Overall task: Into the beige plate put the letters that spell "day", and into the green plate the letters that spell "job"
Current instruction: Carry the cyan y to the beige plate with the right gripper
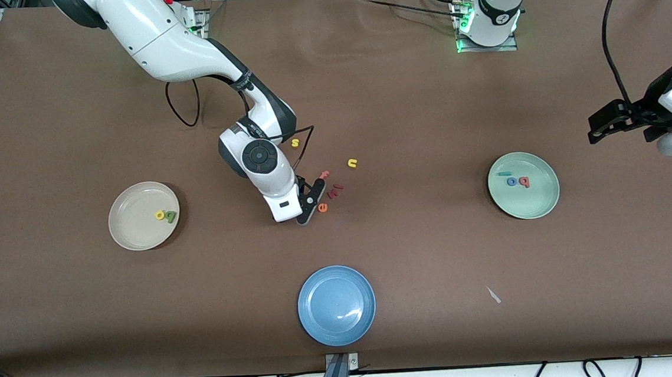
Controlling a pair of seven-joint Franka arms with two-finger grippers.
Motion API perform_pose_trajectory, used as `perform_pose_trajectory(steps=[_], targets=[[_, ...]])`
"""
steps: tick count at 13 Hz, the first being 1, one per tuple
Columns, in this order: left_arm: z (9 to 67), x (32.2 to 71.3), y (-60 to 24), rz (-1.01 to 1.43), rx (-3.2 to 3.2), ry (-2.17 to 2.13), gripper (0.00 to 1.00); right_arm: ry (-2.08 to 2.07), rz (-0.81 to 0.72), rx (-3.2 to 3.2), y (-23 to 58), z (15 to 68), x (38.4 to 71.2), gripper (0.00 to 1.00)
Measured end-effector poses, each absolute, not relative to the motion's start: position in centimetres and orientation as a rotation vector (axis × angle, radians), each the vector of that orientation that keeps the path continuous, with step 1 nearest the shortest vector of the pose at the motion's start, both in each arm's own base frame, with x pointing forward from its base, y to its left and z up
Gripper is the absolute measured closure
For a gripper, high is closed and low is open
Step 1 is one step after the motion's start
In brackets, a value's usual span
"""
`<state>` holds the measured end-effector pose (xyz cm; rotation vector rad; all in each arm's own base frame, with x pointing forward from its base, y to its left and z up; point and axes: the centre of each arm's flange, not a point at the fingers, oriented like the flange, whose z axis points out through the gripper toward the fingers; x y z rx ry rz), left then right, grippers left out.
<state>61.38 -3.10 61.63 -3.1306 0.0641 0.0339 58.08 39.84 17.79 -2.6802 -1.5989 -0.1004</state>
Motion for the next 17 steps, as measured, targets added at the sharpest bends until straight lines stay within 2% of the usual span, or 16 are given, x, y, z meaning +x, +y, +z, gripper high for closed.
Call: perform_pose_trajectory(steps=[3, 6, 11, 17], targets=[[60.3, 61.5, -3.2, 0.08, -3.129, 0.076, 0.0, -1.594, -0.077, -2.69, 39.6, 18.0, 58.4, 0.74], [59.3, 61.9, -3.1, 0.108, -3.129, 0.075, 0.0, -1.545, 0.041, -2.748, 37.6, 20.4, 60.8, 0.74], [57.2, 62.7, -3.1, 0.16, -3.128, 0.077, 0.0, -1.392, 0.188, -2.889, 29.5, 24.3, 63.9, 0.74], [57.1, 62.7, -3.7, 0.163, -3.129, 0.094, 0.0, -1.108, 0.256, -3.077, 15.7, 25.5, 62.2, 0.74]])
